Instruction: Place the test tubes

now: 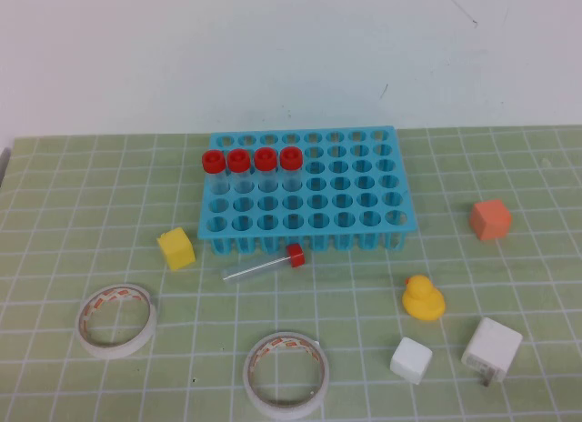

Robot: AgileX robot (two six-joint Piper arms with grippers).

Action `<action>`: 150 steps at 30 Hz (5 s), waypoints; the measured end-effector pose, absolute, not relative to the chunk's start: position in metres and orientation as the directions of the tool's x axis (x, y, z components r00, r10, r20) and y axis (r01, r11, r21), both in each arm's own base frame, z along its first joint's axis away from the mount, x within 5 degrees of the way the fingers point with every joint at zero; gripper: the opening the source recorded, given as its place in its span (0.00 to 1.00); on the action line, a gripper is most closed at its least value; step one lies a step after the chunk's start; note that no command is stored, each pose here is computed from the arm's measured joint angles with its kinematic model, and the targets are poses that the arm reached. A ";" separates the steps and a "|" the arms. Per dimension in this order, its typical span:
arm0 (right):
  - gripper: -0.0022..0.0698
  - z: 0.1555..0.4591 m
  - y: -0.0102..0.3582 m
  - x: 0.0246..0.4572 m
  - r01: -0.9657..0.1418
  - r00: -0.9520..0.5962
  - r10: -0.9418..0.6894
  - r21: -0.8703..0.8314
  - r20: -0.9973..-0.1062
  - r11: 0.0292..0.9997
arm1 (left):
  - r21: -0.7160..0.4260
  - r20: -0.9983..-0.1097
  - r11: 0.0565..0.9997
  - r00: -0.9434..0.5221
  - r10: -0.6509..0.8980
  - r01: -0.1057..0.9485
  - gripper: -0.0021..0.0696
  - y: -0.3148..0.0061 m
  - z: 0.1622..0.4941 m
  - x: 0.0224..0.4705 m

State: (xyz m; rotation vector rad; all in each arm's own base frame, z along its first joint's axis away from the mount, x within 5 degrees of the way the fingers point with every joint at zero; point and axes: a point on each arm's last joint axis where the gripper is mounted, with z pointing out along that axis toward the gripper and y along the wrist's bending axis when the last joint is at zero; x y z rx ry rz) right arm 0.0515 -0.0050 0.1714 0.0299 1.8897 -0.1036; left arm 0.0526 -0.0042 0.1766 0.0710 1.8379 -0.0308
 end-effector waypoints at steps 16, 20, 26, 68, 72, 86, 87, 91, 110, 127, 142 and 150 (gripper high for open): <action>0.03 0.171 -0.005 0.051 0.073 -0.316 -0.031 -0.057 -0.948 0.996 | 0.016 -0.964 0.998 -0.264 0.033 0.065 0.03 -0.004 0.177 0.053; 0.03 0.171 -0.005 0.051 0.073 -0.316 -0.031 -0.057 -0.948 0.996 | 0.016 -0.964 0.998 -0.264 0.033 0.065 0.03 -0.004 0.177 0.053; 0.03 0.171 -0.005 0.051 0.073 -0.316 -0.031 -0.057 -0.948 0.996 | 0.016 -0.964 0.998 -0.264 0.033 0.065 0.03 -0.004 0.177 0.053; 0.03 0.228 -0.004 0.052 0.097 0.322 -0.085 -0.057 -0.943 0.994 | 0.033 -0.933 0.999 0.359 0.031 0.000 0.03 0.000 0.233 0.050; 0.03 0.232 -0.004 0.050 0.098 0.366 -0.089 -0.056 -0.926 0.994 | 0.029 -0.894 1.000 0.446 0.030 -0.009 0.03 0.001 0.241 0.047; 0.03 0.263 -0.003 0.044 0.140 0.310 -0.210 -0.174 -0.927 0.975 | 0.007 -0.942 1.000 0.335 -0.001 0.023 0.03 -0.001 0.273 0.041; 0.03 0.271 -0.003 0.043 0.145 0.294 -0.231 -0.196 -0.928 0.970 | 0.008 -0.949 1.000 0.316 -0.001 0.026 0.03 -0.001 0.284 0.040; 0.03 0.299 -0.004 0.047 0.129 0.161 -0.263 -0.244 -0.951 0.961 | 0.011 -0.981 0.999 0.193 0.003 0.038 0.03 -0.002 0.319 0.046; 0.03 0.243 0.006 0.123 -0.273 -0.700 -0.262 -0.090 -0.664 0.958 | -0.183 -0.733 0.877 -0.656 0.179 0.445 0.03 -0.046 0.311 0.225; 0.03 0.243 0.009 0.126 -0.331 -0.665 -0.309 -0.103 -0.680 0.938 | 0.011 -0.527 0.498 -0.418 0.740 0.867 0.08 -0.160 0.275 0.324; 0.03 0.238 0.009 0.126 -0.321 -0.668 -0.298 -0.097 -0.682 0.942 | 0.087 -0.361 0.484 -0.425 0.830 0.871 0.74 -0.178 0.205 0.365; 0.03 0.238 0.009 0.126 -0.320 -0.668 -0.292 -0.090 -0.684 0.943 | 0.135 -0.380 0.487 -0.409 0.830 0.863 0.75 -0.177 0.205 0.370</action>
